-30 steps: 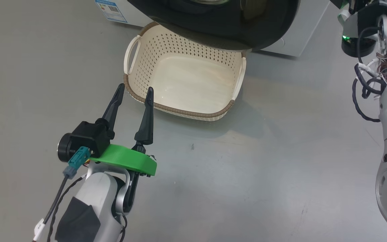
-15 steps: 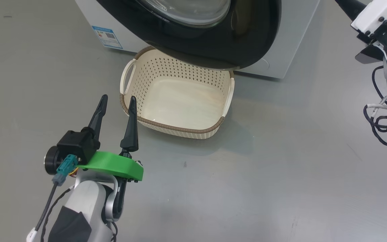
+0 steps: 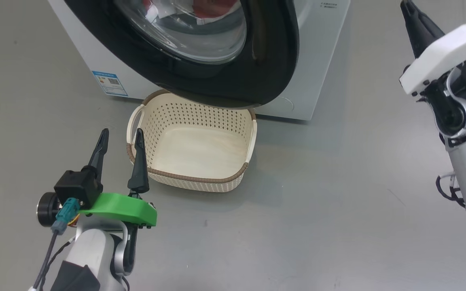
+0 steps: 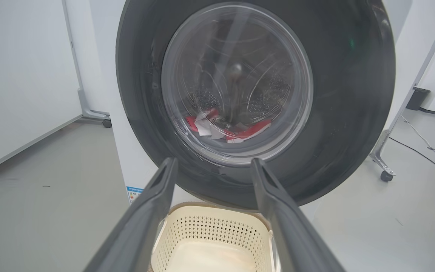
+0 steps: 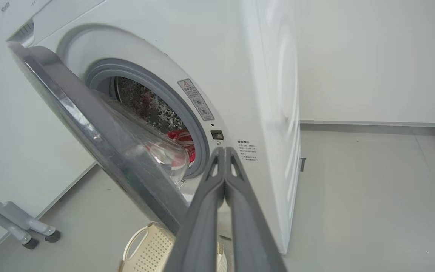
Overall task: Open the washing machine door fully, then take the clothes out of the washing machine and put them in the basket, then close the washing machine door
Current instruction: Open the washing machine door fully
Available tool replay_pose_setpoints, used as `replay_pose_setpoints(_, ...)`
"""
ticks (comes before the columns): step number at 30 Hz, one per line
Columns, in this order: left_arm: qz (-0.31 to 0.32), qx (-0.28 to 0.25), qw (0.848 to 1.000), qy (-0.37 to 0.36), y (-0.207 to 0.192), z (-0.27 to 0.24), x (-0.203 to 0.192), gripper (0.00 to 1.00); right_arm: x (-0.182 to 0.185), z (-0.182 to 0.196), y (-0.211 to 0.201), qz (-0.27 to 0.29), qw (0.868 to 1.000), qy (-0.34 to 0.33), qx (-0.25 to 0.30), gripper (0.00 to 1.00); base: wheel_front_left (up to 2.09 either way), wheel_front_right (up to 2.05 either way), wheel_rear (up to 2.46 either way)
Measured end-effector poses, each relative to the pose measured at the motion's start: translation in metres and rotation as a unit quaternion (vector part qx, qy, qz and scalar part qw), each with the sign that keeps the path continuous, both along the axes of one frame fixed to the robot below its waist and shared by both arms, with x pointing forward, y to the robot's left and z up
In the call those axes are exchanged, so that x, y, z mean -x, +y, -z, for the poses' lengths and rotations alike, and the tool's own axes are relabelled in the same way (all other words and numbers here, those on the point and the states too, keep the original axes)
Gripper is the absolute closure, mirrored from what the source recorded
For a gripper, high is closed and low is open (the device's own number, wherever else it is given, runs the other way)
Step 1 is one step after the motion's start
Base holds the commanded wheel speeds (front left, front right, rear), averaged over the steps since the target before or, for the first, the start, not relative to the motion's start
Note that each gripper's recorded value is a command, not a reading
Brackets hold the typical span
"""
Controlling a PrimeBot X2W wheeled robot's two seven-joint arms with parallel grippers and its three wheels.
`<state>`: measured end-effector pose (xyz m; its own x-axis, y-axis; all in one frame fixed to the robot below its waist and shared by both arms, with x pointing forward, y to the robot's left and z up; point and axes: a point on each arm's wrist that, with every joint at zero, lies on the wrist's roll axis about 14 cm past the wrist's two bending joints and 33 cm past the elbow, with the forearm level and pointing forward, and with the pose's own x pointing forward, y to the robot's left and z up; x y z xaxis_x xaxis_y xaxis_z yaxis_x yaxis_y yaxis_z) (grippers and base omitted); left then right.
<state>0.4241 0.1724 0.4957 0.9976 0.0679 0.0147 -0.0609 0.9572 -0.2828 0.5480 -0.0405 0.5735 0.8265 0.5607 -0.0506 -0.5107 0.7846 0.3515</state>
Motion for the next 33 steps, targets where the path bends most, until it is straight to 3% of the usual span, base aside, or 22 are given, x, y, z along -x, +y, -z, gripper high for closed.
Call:
replay_pose_setpoints(11, 0.013, -0.002, 1.0, -0.016, -0.009, -0.01, 0.0, 0.0, 0.038, 0.03, -0.058, 0.076, 0.994, -0.063, 0.045, 1.0, 0.0, 0.0, 0.0)
replay_pose_setpoints(20, 0.016, -0.01, 1.0, -0.015, -0.01, -0.009, 0.003, 0.0, 0.071, 0.062, -0.066, 0.107, 0.992, -0.057, 0.027, 1.0, 0.0, 0.0, 0.0)
replay_pose_setpoints(21, 0.016, -0.011, 1.0, -0.016, -0.01, -0.009, 0.002, 0.0, 0.073, 0.063, -0.069, 0.117, 0.991, -0.058, 0.023, 0.9, 0.0, 0.0, 0.0)
replay_pose_setpoints(22, 0.016, -0.011, 1.0, -0.017, -0.01, -0.01, 0.002, 0.0, 0.075, 0.064, -0.07, 0.124, 0.99, -0.059, 0.017, 0.68, 0.0, 0.0, 0.0)
replay_pose_setpoints(24, 0.019, -0.012, 1.0, -0.018, -0.011, -0.01, 0.002, 0.0, 0.081, 0.068, -0.071, 0.134, 0.989, -0.059, 0.013, 0.0, 0.0, 0.0, 0.0)
replay_pose_setpoints(33, 0.022, -0.014, 1.0, -0.012, -0.013, -0.006, 0.006, 0.0, 0.101, 0.084, -0.07, 0.15, 0.988, -0.038, 0.012, 0.0, 0.0, 0.0, 0.0)
